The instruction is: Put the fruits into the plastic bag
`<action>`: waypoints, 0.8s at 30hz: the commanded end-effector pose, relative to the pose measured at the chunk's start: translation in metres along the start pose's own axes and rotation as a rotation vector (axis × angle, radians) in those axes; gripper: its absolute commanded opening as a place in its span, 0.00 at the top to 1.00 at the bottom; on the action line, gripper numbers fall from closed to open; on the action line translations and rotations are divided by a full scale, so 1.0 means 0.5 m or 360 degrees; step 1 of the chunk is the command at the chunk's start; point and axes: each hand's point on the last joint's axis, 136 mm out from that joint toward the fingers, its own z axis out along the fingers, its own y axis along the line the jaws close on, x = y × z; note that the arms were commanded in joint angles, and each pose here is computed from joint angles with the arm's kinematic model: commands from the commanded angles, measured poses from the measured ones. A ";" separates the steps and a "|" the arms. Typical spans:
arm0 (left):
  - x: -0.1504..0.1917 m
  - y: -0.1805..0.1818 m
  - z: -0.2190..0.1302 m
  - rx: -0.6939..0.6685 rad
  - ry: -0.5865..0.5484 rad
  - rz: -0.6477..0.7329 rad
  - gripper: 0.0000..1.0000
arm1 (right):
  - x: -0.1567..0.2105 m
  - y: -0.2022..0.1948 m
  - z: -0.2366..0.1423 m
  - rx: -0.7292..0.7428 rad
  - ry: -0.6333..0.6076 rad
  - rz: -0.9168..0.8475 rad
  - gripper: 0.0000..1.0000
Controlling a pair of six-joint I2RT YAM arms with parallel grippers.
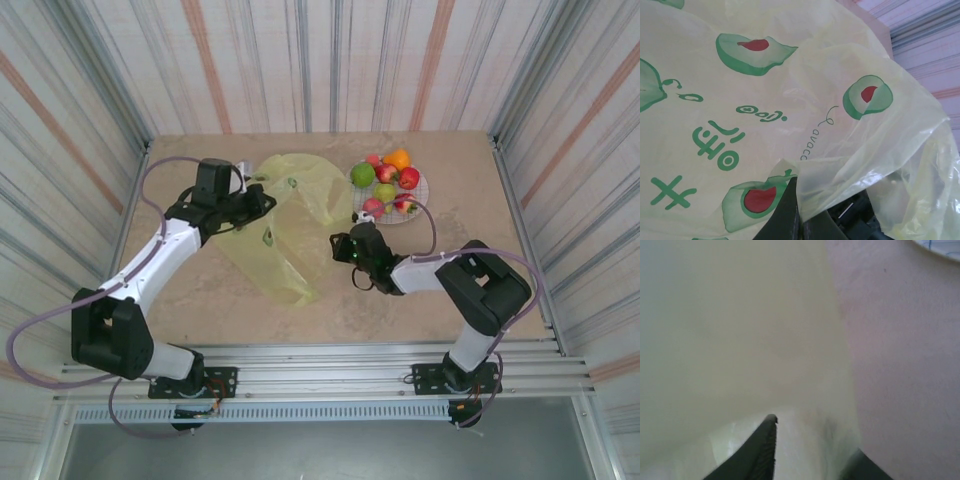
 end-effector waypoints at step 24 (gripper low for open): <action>-0.045 0.084 -0.173 -0.0477 0.0056 0.0342 1.00 | -0.056 -0.072 -0.097 0.0330 0.0268 -0.0280 1.00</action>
